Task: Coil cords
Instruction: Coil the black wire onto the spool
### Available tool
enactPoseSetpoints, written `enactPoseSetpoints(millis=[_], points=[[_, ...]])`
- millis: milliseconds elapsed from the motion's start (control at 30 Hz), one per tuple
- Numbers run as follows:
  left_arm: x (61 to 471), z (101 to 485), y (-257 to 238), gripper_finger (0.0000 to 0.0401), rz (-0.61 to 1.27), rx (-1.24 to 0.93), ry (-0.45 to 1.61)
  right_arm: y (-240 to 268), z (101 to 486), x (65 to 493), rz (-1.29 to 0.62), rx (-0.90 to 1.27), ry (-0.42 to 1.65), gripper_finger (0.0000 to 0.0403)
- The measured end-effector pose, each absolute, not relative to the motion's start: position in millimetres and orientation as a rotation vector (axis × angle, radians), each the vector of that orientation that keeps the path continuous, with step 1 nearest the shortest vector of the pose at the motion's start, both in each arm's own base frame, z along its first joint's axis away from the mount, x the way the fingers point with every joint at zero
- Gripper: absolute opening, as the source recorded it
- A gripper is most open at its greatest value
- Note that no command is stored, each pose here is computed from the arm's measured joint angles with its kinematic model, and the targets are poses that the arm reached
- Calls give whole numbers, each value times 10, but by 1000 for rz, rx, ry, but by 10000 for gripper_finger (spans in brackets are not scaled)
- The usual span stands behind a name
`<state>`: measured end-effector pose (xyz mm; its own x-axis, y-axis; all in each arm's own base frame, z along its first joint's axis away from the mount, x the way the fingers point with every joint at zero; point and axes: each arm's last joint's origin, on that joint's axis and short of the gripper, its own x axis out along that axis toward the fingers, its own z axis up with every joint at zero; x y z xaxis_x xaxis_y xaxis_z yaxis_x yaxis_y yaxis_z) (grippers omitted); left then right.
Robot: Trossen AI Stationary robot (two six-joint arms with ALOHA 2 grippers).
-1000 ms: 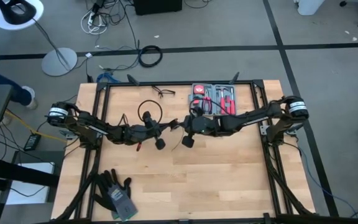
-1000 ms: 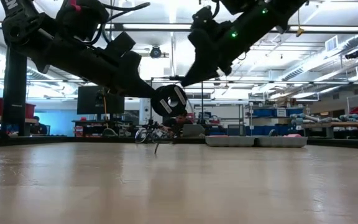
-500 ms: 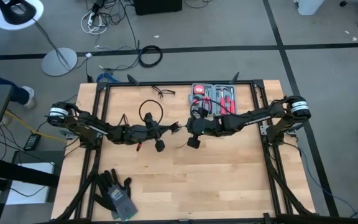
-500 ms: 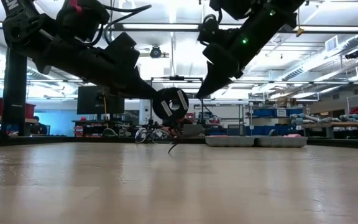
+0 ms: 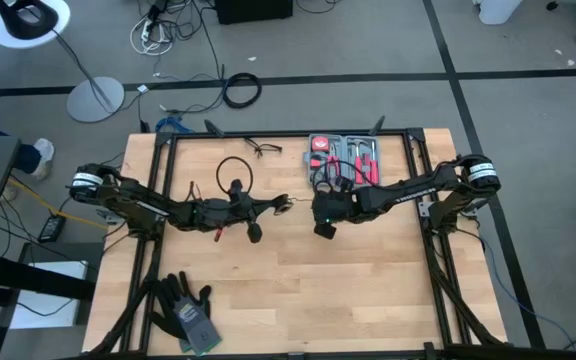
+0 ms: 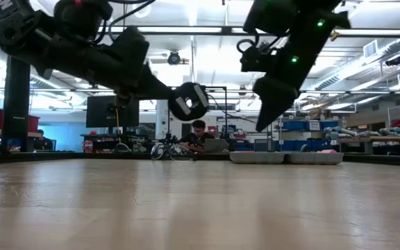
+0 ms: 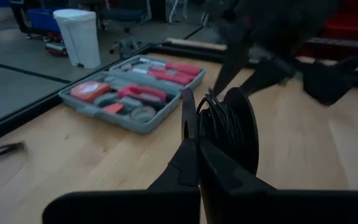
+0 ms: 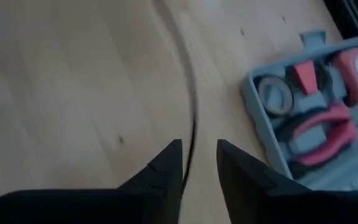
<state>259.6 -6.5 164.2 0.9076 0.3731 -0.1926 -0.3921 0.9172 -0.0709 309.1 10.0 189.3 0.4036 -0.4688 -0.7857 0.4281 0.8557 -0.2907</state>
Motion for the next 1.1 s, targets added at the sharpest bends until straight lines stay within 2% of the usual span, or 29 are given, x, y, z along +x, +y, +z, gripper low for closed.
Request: enactPoseSetpoints(millis=[233,400,667,1100], points=[[2412,1601,-47,0,412,-149,113,310,1766,2927,-694,-121,992,98],[2322,1555,-37,0,423,-181,77,469,1474,2743,-797,-58,822,100],[2301,1535,-30,0,444,-172,82,584,1134,2544,-711,141,508,100],[2302,1523,-36,1,425,-196,91,500,1019,2419,-702,183,474,100]])
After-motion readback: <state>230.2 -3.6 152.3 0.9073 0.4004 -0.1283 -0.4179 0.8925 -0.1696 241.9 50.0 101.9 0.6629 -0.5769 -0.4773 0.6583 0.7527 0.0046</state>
